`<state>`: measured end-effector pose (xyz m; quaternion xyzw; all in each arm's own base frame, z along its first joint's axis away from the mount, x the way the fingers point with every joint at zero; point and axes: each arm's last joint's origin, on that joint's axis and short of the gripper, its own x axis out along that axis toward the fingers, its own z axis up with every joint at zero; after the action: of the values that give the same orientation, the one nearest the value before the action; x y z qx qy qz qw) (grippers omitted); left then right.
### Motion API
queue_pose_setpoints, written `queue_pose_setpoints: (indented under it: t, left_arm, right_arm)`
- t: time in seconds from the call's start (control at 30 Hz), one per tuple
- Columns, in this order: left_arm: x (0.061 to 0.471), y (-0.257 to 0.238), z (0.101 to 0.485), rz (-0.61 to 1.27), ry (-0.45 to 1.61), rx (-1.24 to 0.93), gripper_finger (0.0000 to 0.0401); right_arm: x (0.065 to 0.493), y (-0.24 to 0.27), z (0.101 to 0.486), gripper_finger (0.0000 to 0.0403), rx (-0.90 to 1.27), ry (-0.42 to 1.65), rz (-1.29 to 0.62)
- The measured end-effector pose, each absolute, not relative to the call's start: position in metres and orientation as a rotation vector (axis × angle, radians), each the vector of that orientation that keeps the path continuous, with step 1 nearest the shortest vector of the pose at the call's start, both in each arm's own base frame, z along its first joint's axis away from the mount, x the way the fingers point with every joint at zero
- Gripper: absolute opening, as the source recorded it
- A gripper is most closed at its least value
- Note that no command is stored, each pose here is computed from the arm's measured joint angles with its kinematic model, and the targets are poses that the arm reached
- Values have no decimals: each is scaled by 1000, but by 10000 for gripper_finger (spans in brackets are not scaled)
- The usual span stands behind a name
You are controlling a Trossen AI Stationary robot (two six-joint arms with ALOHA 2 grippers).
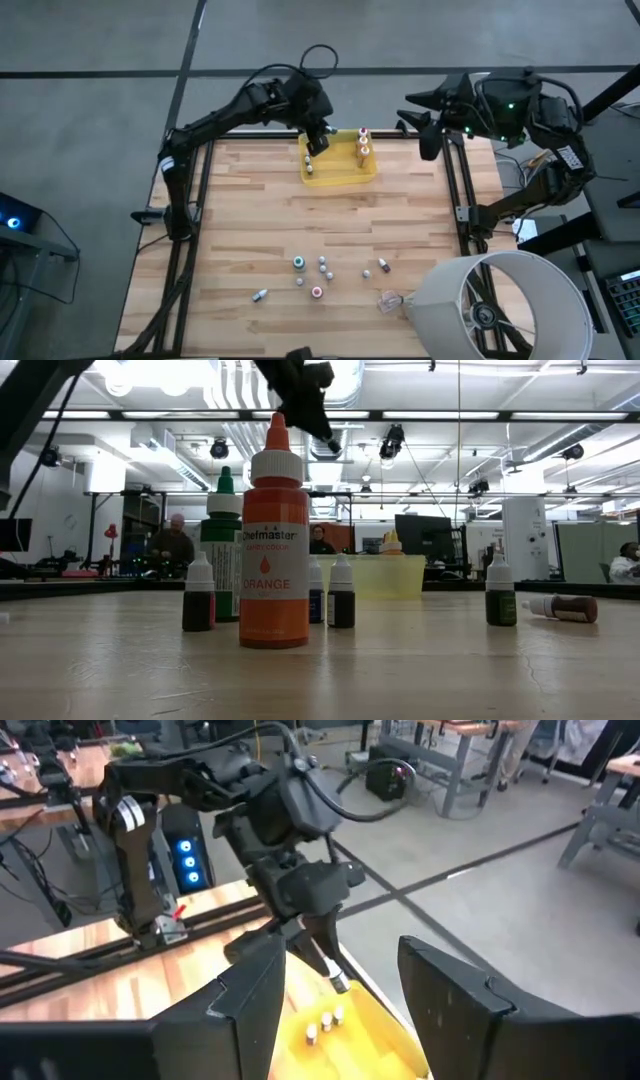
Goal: Pick & Place food coloring
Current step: Put the left small green food coloring bottle into the yellow bin
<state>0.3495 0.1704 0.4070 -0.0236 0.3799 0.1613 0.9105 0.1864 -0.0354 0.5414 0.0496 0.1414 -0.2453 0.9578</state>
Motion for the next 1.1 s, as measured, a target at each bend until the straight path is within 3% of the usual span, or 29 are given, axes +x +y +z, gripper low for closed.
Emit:
queue_pose_setpoints:
  t: [0.83, 1.1]
  left_arm:
    - [388, 196, 279, 222, 1348, -130, 51]
    - [390, 190, 263, 199, 1421, -125, 51]
  right_arm:
    - [188, -36, 531, 187, 131, 356, -535]
    - [188, -37, 532, 184, 156, 347, -542]
